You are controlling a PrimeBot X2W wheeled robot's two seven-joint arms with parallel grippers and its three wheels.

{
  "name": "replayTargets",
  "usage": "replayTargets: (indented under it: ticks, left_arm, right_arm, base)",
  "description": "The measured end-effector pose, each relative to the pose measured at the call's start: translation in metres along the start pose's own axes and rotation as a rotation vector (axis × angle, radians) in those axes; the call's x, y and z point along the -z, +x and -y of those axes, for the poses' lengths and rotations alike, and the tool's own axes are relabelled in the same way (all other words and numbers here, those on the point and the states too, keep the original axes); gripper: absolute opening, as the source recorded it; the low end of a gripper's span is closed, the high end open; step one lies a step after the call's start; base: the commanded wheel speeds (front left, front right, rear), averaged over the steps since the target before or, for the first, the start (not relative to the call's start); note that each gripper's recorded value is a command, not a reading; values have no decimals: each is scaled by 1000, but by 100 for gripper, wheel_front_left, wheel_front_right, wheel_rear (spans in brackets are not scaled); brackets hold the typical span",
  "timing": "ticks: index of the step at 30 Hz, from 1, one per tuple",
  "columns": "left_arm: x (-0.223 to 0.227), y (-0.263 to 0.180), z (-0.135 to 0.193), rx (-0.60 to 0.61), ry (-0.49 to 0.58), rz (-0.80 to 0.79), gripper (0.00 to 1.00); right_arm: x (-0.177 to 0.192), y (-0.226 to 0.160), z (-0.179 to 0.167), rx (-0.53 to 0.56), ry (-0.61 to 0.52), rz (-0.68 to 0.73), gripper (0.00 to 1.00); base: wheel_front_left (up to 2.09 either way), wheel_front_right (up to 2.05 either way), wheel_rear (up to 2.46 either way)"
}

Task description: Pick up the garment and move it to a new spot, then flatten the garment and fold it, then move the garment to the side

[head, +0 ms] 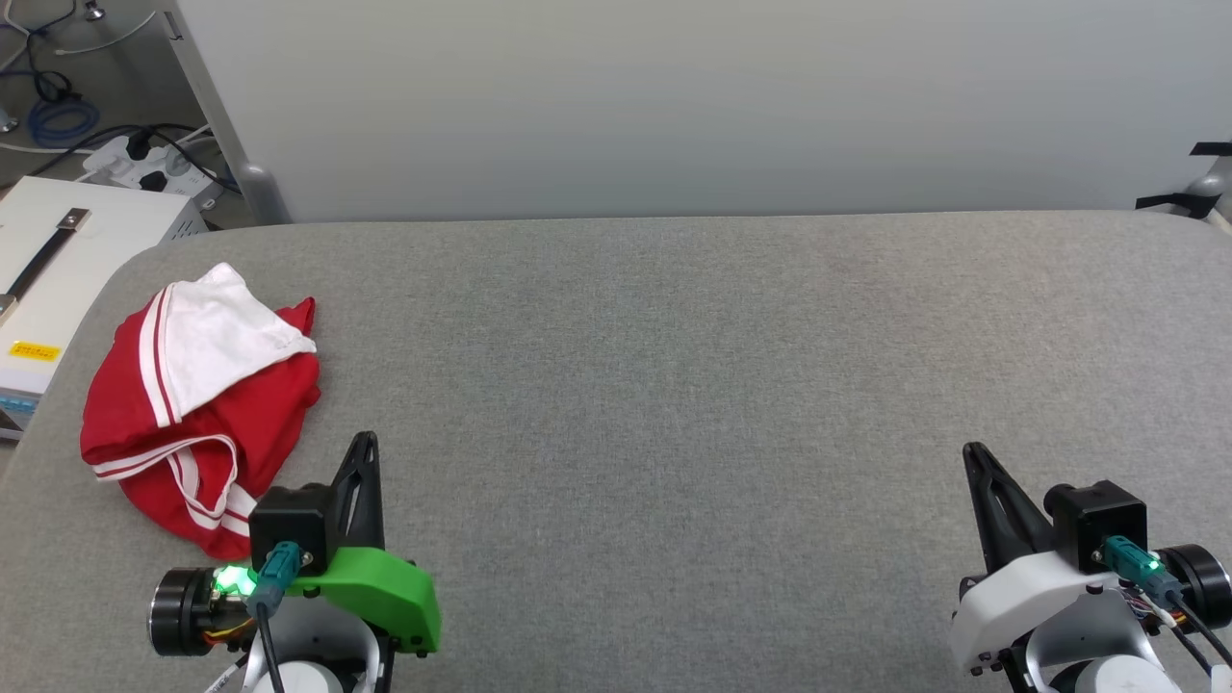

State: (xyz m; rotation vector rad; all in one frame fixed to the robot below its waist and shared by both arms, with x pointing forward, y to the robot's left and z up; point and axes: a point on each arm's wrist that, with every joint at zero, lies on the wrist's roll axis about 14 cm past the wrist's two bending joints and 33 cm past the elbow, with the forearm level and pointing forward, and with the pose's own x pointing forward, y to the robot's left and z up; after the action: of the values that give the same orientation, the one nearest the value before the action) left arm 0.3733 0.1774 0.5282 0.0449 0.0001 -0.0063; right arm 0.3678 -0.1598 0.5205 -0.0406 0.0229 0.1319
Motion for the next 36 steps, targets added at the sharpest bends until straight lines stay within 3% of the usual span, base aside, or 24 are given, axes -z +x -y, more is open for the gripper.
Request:
replayTargets:
  ticks: [36]
  left_arm:
    - [0, 0, 0, 0, 0, 0, 0]
  right_arm:
    - [0, 0, 0, 0, 0, 0, 0]
  base:
    - [0, 0, 0]
